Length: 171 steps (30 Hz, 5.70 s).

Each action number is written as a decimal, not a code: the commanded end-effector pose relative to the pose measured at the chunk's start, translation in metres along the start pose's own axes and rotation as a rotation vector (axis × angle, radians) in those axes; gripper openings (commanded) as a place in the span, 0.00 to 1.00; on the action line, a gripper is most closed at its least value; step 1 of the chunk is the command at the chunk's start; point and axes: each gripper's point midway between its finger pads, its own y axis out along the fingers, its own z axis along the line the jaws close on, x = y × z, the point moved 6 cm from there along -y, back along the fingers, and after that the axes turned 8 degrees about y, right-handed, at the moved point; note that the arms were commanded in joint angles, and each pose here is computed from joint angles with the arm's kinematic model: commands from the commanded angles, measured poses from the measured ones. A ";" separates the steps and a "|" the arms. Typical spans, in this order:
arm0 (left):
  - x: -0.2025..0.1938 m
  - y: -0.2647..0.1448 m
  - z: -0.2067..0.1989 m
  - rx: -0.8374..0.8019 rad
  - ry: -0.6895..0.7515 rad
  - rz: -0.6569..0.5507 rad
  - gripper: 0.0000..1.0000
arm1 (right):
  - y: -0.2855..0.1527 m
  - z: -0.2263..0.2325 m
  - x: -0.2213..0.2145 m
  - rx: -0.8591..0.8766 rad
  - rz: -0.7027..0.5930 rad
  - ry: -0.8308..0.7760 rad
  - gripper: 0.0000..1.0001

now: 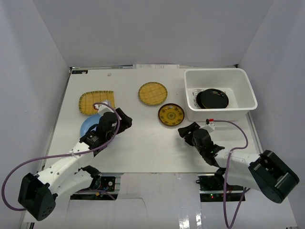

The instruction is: Place the plates into the plastic bin on the countertop

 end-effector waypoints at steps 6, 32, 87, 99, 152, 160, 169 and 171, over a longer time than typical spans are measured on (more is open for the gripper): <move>-0.003 0.042 -0.019 0.002 -0.053 0.040 0.77 | 0.038 0.029 0.011 0.035 -0.156 0.190 0.57; 0.017 0.153 -0.023 -0.012 -0.180 0.110 0.79 | 0.001 0.058 -0.021 0.246 -0.031 0.035 0.08; 0.125 0.067 -0.107 -0.559 -0.321 -0.119 0.00 | -0.076 0.157 0.270 0.256 -0.313 -0.402 0.63; 0.124 0.089 -0.250 -0.692 -0.151 -0.030 0.00 | -0.176 0.256 0.276 0.579 -0.411 -0.487 0.08; 0.151 0.029 0.151 0.354 -0.404 -0.172 0.93 | 0.055 0.255 -0.097 0.596 0.542 -0.541 0.72; 0.138 0.032 0.202 0.514 -0.484 -0.179 0.92 | 0.112 0.228 -0.180 0.480 0.697 -0.524 0.73; 0.141 0.071 0.233 0.580 -0.398 -0.069 0.91 | 0.154 0.213 -0.227 0.390 0.761 -0.502 0.72; 0.136 0.084 0.236 0.555 -0.408 -0.026 0.91 | 0.164 0.209 -0.233 0.343 0.749 -0.521 0.66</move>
